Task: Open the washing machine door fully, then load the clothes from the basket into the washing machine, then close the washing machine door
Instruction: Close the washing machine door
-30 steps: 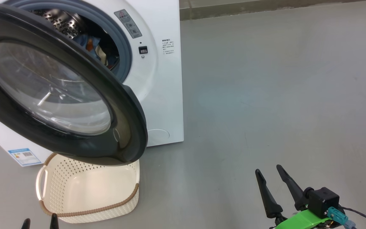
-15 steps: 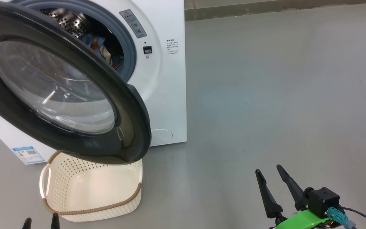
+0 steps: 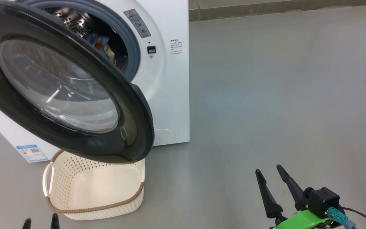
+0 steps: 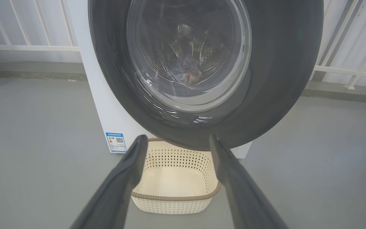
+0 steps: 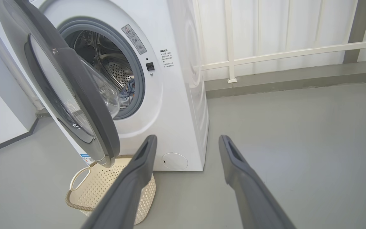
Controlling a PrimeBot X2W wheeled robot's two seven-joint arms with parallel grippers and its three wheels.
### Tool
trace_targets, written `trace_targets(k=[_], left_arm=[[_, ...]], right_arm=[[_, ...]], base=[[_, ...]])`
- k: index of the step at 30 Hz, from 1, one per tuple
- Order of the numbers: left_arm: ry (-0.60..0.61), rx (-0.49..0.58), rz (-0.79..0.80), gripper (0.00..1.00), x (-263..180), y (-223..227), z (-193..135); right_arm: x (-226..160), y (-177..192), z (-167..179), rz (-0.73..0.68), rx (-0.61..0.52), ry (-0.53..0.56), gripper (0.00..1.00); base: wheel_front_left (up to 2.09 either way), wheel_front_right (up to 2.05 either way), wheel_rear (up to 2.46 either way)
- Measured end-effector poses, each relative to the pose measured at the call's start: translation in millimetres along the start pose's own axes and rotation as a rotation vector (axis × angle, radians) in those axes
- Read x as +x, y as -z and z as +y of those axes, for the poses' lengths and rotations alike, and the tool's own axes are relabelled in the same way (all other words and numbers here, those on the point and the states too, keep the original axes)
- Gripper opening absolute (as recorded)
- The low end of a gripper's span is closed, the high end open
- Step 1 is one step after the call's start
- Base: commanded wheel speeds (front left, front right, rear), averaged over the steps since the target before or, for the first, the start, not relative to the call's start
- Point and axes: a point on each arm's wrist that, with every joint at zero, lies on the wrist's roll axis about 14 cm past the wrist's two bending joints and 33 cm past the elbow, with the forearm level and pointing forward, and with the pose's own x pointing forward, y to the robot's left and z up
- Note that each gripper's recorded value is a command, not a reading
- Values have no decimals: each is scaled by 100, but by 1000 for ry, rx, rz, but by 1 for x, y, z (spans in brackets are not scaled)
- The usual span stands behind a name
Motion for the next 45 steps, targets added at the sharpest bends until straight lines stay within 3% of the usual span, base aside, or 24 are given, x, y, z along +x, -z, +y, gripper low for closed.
trace_targets(k=[16, 17, 18, 19, 20, 27, 34, 38, 40, 45], left_arm=[[-5, -3, -5, 100, -3, -1, 1], [-3, -3, -5, 100, -3, -1, 1], [-2, -3, -5, 100, -3, -1, 0], [0, -4, -4, 100, -3, -1, 0], [2, -4, -4, 100, -3, -1, -1], [8, -9, -11, 100, -2, -3, -3], [3, -16, -4, 100, -2, -1, -2], [0, -17, 0, 100, -2, 0, -1], [-3, -19, 2, 100, -4, 1, -1], [-20, -33, -1, 100, -7, 1, 3]], right_arm=[[1, 0, 4, -1, 0, -11, 97], [1, 0, 3, -1, 1, -11, 77], [1, 0, 3, 0, 2, -10, 44], [0, 0, 3, 1, 2, -10, 18], [0, 1, 3, 2, 2, -10, 0], [2, -5, 4, -17, 37, -8, 0], [11, -61, 24, -196, 66, -72, 0], [12, -97, 53, -305, 87, -166, 0], [13, -120, 83, -374, 97, -264, 0], [9, -142, 131, -437, 110, -437, 0]], base=[[0, 0, 0], [0, 0, 0], [0, 0, 0], [0, 0, 0], [0, 0, 0], [0, 0, 0], [0, 0, 0], [0, 0, 0], [0, 0, 0], [0, 0, 0]])
